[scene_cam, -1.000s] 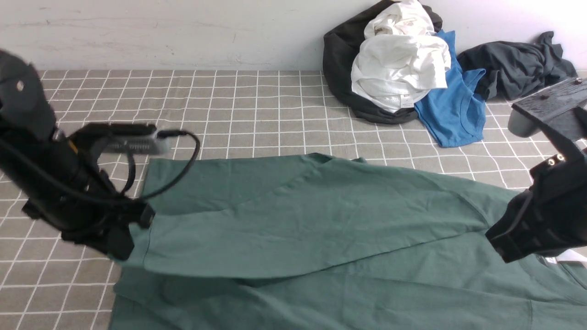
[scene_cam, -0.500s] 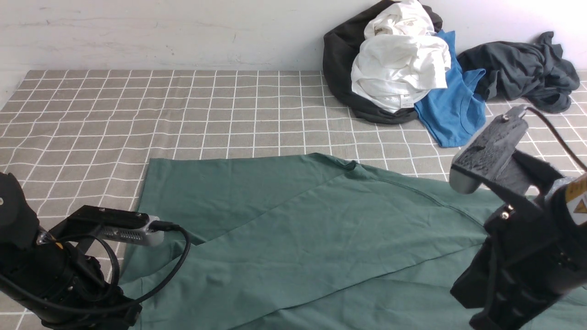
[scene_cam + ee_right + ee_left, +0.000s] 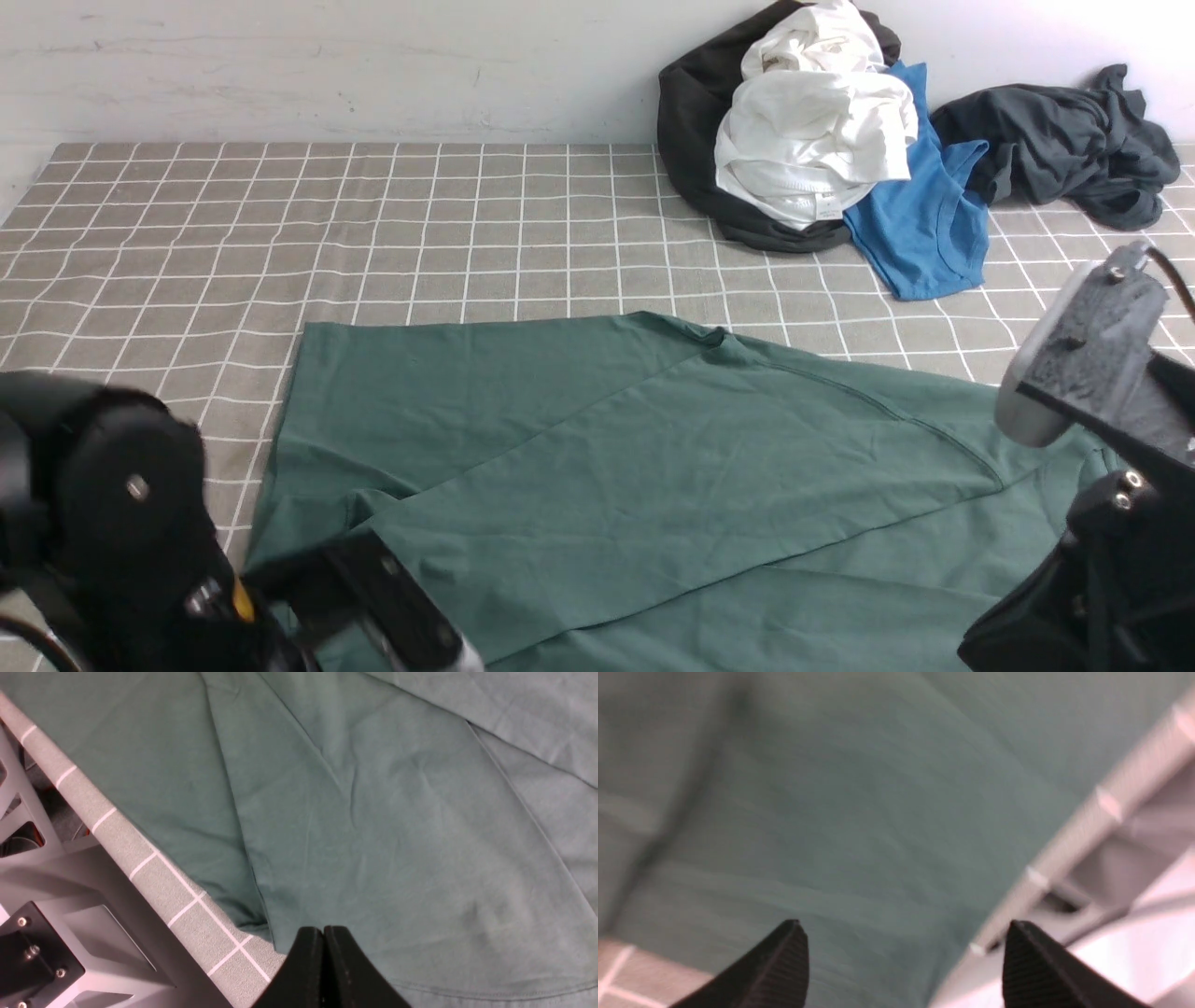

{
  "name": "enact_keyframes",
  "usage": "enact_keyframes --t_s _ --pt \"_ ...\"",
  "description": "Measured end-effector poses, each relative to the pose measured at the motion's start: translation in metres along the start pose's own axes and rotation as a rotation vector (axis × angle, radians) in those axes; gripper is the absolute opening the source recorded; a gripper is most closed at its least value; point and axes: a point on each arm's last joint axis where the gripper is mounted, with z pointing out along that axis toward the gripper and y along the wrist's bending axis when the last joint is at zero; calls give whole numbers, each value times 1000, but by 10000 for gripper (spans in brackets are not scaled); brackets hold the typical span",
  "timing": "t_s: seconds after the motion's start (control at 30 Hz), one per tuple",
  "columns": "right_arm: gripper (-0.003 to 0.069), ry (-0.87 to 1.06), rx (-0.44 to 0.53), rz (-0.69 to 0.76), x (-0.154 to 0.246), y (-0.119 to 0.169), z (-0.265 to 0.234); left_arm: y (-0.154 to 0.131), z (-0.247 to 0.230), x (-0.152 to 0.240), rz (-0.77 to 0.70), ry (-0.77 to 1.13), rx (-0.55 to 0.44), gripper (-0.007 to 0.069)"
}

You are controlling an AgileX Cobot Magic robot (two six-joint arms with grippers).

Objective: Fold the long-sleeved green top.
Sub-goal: Use both arms simultaneously to clamp the lower edge of the clothing fabric

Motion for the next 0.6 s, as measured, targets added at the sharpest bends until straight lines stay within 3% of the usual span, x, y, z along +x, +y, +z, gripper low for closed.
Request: enact_keyframes --t_s 0.07,0.13,0.23,0.43,0.6 --pt "-7 2 1 -1 1 0 0 -11 9 3 89 54 -23 496" --pt "-7 1 2 -2 2 0 -1 -29 28 10 279 126 -99 491" --pt "-7 2 1 -3 2 0 0 -36 38 10 357 110 -150 488" --pt "-7 4 1 -6 2 0 0 -39 44 1 359 12 -197 486" --pt "-7 4 2 -8 3 0 0 -38 60 -3 339 91 -169 486"
